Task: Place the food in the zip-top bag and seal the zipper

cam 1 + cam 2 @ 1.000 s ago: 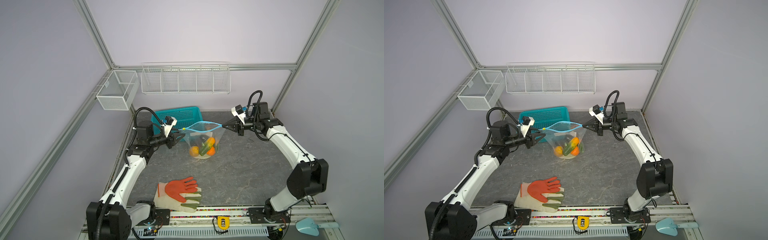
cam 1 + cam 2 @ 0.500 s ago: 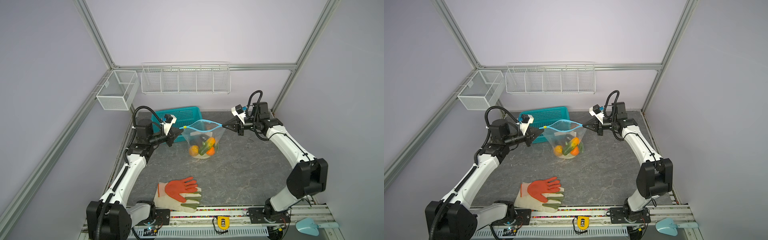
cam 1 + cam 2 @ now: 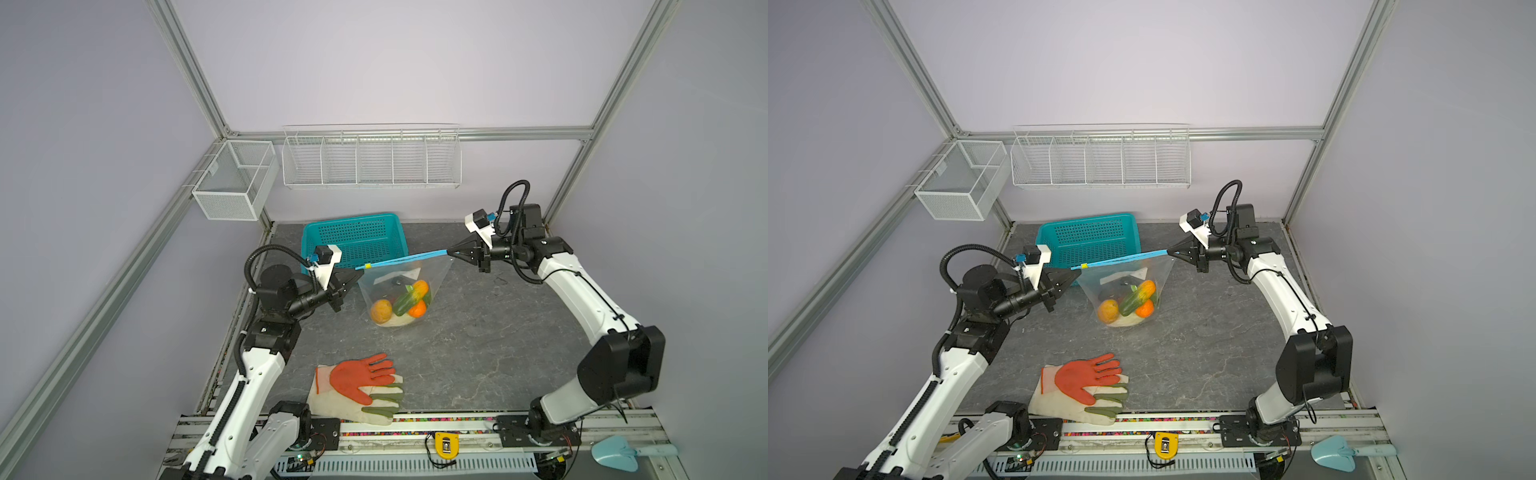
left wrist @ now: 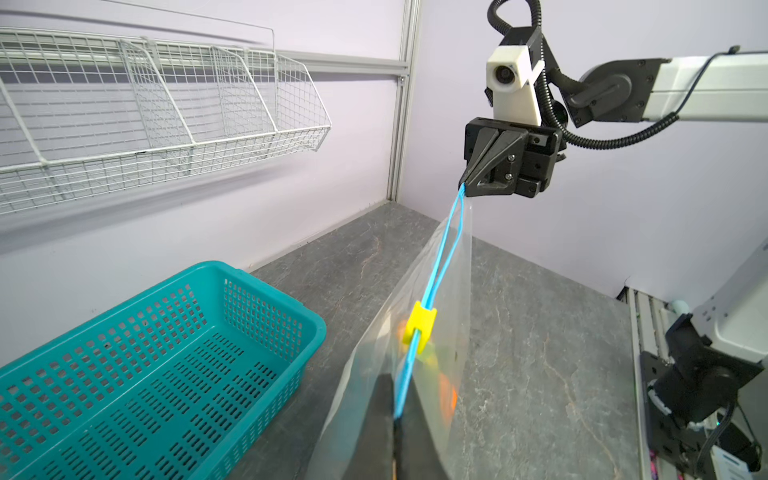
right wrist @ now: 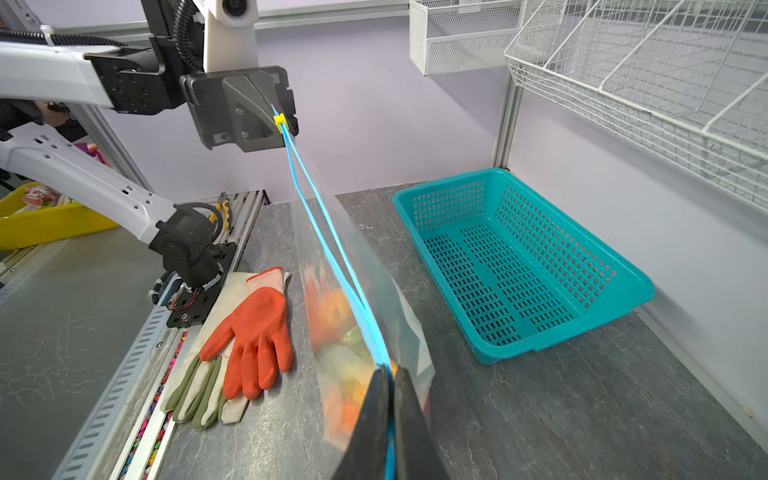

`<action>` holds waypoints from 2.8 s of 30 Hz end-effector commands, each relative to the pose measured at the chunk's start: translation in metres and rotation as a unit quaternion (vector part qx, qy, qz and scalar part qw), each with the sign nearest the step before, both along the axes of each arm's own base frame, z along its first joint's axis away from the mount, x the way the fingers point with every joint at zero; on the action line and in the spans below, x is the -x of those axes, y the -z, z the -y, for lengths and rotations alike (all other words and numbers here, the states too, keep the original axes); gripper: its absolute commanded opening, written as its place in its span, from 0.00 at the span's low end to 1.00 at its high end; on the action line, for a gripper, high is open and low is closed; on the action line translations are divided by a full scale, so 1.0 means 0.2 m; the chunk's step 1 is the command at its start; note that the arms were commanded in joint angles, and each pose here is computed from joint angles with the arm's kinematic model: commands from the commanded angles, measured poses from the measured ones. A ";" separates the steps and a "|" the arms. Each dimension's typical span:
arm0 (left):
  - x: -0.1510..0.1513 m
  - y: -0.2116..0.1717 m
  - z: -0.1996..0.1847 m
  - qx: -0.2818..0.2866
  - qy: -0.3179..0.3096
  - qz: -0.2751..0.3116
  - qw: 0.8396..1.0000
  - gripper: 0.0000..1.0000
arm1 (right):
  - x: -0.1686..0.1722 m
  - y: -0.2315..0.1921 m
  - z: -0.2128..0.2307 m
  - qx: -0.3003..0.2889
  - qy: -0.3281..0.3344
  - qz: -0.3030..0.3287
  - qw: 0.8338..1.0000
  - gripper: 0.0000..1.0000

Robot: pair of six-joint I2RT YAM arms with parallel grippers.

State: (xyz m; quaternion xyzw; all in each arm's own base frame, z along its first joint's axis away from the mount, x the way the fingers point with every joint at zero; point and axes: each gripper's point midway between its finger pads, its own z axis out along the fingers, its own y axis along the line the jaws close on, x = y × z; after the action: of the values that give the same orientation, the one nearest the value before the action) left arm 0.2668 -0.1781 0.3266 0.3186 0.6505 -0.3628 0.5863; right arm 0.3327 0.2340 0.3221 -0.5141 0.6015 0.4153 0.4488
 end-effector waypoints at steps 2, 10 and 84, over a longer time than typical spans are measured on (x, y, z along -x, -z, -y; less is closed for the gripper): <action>-0.04 -0.02 -0.01 0.042 -0.018 -0.017 0.999 0.00 | 0.05 0.01 -0.01 0.020 0.014 -0.001 1.000 0.07; -0.06 -0.01 0.01 0.050 -0.018 -0.017 0.998 0.00 | 0.08 0.03 -0.04 0.067 0.018 -0.012 0.997 0.51; 0.02 -0.09 0.03 0.030 0.000 0.036 0.999 0.00 | 0.31 -0.10 -0.98 0.181 -0.152 0.163 0.958 0.34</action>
State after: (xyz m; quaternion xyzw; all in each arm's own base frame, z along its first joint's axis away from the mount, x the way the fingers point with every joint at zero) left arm 0.2656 -0.1823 0.3351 0.3016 0.6336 -0.3760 0.6052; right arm 0.2777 0.4303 0.3288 -0.7298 0.5130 0.2753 0.3584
